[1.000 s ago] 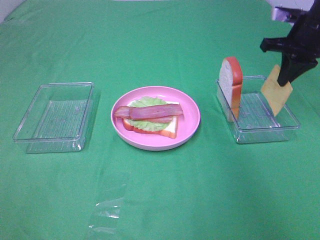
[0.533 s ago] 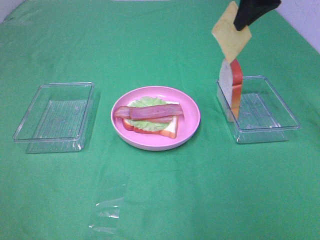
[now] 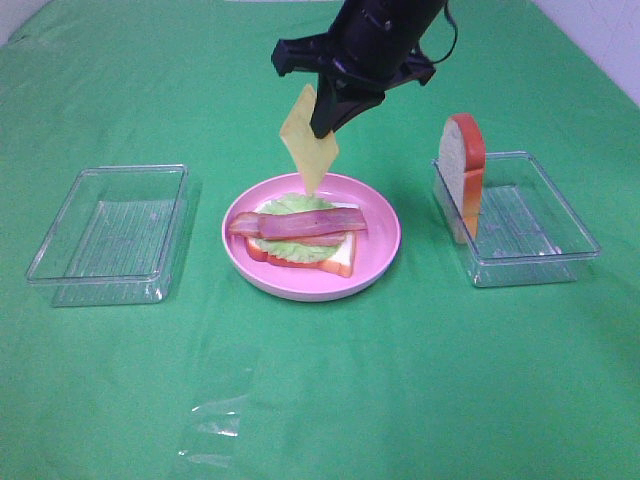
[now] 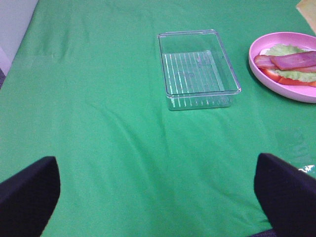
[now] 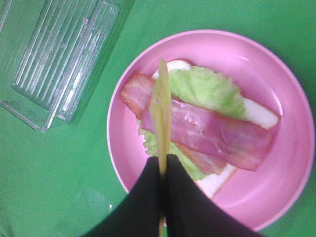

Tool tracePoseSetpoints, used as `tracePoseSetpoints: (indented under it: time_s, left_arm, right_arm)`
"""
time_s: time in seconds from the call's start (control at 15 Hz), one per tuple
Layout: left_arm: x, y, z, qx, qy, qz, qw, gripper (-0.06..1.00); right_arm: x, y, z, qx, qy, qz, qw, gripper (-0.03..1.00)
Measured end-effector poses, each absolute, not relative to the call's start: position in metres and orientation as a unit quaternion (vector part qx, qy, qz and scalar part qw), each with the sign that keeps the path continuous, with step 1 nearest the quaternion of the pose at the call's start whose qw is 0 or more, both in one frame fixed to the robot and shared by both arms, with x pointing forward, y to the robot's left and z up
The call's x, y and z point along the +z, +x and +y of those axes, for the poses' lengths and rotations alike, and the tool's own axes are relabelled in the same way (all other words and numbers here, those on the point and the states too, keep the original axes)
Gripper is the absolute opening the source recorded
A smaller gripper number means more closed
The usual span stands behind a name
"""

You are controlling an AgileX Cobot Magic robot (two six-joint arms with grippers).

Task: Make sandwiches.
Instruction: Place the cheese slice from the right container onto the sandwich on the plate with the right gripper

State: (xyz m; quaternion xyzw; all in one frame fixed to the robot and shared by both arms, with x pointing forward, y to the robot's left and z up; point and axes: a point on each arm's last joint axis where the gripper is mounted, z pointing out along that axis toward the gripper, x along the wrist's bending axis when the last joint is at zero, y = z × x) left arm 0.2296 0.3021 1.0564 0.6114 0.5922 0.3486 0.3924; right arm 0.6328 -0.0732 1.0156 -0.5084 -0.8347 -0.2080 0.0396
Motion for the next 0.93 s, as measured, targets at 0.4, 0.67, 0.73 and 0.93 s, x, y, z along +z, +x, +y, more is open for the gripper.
tracePoseSetpoints:
  time_s: [0.4, 0.67, 0.73, 0.93]
  left_arm:
    - [1.056, 0.230, 0.302, 0.349, 0.611, 0.592, 0.392, 0.99]
    - [1.056, 0.230, 0.302, 0.349, 0.611, 0.592, 0.392, 0.99]
    - [1.056, 0.230, 0.302, 0.349, 0.611, 0.592, 0.392, 0.99]
    - [1.056, 0.230, 0.302, 0.349, 0.611, 0.592, 0.392, 0.99]
  right_arm:
    - [0.950, 0.642, -0.062, -0.164, -0.529, -0.827, 0.100, 0.01]
    - [0.937, 0.647, -0.069, -0.134, -0.518, -0.843, 0.063, 0.01]
    - [0.935, 0.648, -0.071, -0.128, -0.514, -0.847, 0.052, 0.10]
    - [0.935, 0.647, -0.070, -0.126, -0.515, -0.846, 0.057, 0.72]
